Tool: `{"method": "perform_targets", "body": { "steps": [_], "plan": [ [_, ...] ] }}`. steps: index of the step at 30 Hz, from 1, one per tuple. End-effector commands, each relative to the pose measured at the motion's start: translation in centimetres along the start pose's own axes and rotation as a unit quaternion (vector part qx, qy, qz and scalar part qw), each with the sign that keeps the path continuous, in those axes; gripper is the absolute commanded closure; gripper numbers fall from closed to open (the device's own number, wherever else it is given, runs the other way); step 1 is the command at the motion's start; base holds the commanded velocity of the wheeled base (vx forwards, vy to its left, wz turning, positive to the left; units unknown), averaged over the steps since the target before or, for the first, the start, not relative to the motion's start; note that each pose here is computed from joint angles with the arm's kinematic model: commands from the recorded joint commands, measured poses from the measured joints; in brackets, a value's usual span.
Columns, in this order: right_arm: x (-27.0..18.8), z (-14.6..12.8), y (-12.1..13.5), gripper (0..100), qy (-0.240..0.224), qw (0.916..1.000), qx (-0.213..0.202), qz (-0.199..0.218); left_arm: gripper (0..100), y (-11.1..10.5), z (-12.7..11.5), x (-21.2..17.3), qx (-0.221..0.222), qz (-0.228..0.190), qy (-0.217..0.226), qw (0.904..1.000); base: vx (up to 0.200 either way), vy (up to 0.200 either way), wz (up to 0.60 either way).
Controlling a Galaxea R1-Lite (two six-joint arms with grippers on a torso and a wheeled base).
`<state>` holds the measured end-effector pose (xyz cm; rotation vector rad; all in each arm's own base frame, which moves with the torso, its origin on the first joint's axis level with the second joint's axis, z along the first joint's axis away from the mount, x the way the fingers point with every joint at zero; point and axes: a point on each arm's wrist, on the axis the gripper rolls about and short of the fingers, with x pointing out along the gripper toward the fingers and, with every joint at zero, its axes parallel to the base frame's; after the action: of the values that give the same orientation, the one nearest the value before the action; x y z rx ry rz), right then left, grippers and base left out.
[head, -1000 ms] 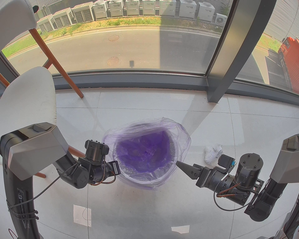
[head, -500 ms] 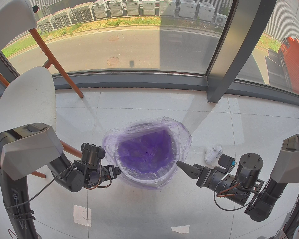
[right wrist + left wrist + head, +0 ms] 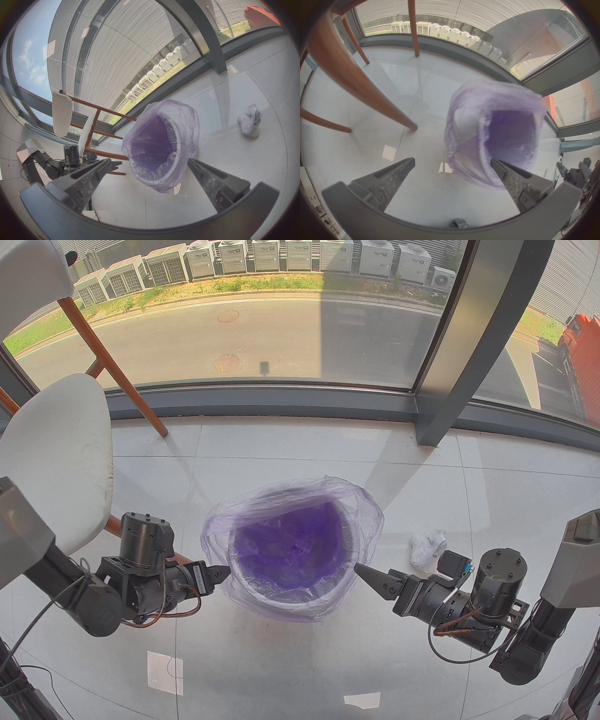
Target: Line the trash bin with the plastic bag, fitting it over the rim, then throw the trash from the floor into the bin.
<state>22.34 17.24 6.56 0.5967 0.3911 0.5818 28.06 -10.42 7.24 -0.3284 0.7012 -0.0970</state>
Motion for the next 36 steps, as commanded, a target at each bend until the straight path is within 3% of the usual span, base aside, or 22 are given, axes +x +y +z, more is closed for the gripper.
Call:
{"method": "perform_targets", "body": {
  "steps": [1, 4, 11, 15, 16, 17, 18, 20, 23, 27, 32, 36],
  "plan": [
    [0.2, -0.2, -0.1, 0, 0.003, 1.0000, -0.001, -0.002, 0, -1.3, 1.2, -3.6, 0.005, -0.041, -0.042, 0.9983, 0.000, 0.000, 0.00],
    [0.2, -0.3, -0.2, 0, 0.005, 1.0000, 0.000, -0.003, 0, -2.1, 1.3, -4.3, 0.012, -0.058, -0.049, 0.9970, 0.000, 0.000, 0.00],
    [0.2, -0.4, -0.3, 0, 0.006, 1.0000, 0.000, -0.006, 0, -6.2, 2.0, -6.3, 0.039, -0.131, -0.074, 0.9879, 0.000, 0.000, 0.00],
    [0.2, -0.4, -0.4, 0, 0.004, 0.9999, 0.001, -0.010, 0, -7.3, 3.0, -6.5, 0.093, -0.138, -0.068, 0.9838, 0.000, 0.000, 0.00],
    [0.2, -0.4, -0.4, 0, 0.003, 0.9999, 0.001, -0.013, 0, -7.5, 3.4, -6.6, 0.141, -0.144, -0.059, 0.9777, 0.000, 0.000, 0.00],
    [0.2, -0.5, -0.4, 0, 0.003, 0.9999, 0.002, -0.014, 0, -7.5, 3.4, -6.6, 0.146, -0.145, -0.058, 0.9769, 0.000, 0.000, 0.00],
    [0.3, -0.6, -0.5, 0, 0.003, 0.9998, 0.002, -0.018, 0, -7.6, 3.8, -6.6, 0.201, -0.154, -0.057, 0.9657, 0.000, 0.000, 0.00],
    [0.3, -0.7, -0.6, 0, 0.003, 0.9998, 0.002, -0.021, 0, -7.6, 4.5, -6.4, 0.253, -0.159, -0.067, 0.9520, 0.000, 0.000, 0.00],
    [0.4, -0.6, -0.5, 0, 0.002, 0.9998, 0.002, -0.020, 0, -7.7, 5.5, -6.3, 0.275, -0.165, -0.084, 0.9434, 0.000, 0.000, 0.00],
    [0.3, -0.5, -0.5, 0, -0.003, 0.9998, 0.002, -0.022, 0, -8.7, 6.1, -3.1, 0.315, -0.173, -0.079, 0.9298, 0.000, 0.000, 0.00],
    [0.3, -0.5, -0.5, 0, -0.008, 0.9996, 0.003, -0.026, 0, -9.6, 6.5, -1.4, 0.395, -0.197, -0.092, 0.8924, 0.000, 0.000, 0.00],
    [0.3, -0.3, -0.4, 0, -0.011, 0.9996, 0.002, -0.025, 0, -9.3, 6.3, -0.6, 0.424, -0.197, -0.088, 0.8798, 0.000, 0.000, 0.00]
  ]
}}
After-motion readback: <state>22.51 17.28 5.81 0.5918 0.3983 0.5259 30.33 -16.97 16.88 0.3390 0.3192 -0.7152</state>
